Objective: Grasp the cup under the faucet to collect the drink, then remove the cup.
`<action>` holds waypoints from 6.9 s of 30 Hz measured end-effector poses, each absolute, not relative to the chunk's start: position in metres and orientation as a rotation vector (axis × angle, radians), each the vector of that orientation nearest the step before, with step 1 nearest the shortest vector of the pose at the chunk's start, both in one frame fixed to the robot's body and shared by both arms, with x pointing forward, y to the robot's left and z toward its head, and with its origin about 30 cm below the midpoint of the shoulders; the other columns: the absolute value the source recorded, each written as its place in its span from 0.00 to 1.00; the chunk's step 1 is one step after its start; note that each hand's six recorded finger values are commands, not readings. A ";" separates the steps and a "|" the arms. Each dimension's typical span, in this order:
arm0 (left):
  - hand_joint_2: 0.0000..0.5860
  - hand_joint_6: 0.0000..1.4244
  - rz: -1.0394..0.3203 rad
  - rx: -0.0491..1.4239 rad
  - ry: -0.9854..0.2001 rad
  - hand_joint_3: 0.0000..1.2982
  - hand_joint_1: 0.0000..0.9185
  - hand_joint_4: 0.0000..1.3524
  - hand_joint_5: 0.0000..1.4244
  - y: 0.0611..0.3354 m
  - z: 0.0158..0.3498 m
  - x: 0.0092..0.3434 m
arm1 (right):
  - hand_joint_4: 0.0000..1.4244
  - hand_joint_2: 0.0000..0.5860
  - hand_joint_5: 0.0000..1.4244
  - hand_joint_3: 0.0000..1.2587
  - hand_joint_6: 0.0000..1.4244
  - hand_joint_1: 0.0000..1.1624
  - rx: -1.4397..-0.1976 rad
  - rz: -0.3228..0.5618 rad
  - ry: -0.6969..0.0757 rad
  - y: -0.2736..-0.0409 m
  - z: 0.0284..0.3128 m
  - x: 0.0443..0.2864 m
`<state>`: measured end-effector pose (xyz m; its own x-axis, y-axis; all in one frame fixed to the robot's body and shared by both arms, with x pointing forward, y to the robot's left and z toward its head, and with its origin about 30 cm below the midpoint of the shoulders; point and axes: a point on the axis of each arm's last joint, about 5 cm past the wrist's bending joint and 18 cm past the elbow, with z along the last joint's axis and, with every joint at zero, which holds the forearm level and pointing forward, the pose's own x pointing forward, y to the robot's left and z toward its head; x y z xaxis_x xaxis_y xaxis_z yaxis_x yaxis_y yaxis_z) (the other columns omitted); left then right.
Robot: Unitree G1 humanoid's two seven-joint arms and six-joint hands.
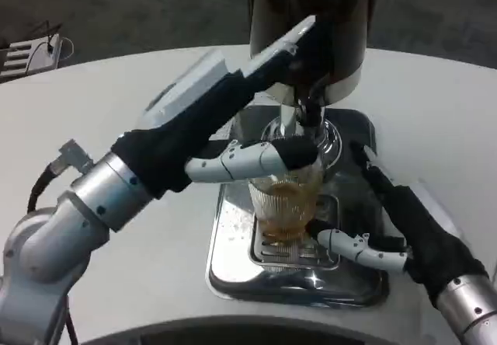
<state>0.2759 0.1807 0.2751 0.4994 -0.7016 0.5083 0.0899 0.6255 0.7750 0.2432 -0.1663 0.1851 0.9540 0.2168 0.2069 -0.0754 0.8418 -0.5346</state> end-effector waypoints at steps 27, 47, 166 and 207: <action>0.20 0.10 -0.235 0.762 -0.625 0.08 0.00 0.08 0.15 0.251 0.193 0.215 | 0.00 0.45 0.00 0.00 0.06 0.62 -0.517 0.236 -0.297 -0.143 0.189 0.261; 0.22 0.04 -0.346 0.920 -0.398 0.04 0.00 0.01 0.07 0.251 0.172 0.191 | 0.00 0.44 0.00 0.00 0.07 0.63 -0.492 0.192 -0.335 -0.120 0.186 0.278; 0.23 0.05 -0.417 0.879 -0.201 0.09 0.00 0.04 0.07 0.261 0.186 0.175 | 0.00 0.42 0.07 0.00 0.07 0.67 -0.448 0.107 -0.420 -0.103 0.164 0.284; 0.23 0.07 -0.404 0.895 -0.175 0.10 0.00 0.05 0.07 0.269 0.190 0.172 | 0.33 0.47 0.41 0.33 0.37 0.72 -0.535 -0.062 -0.447 -0.059 0.157 0.283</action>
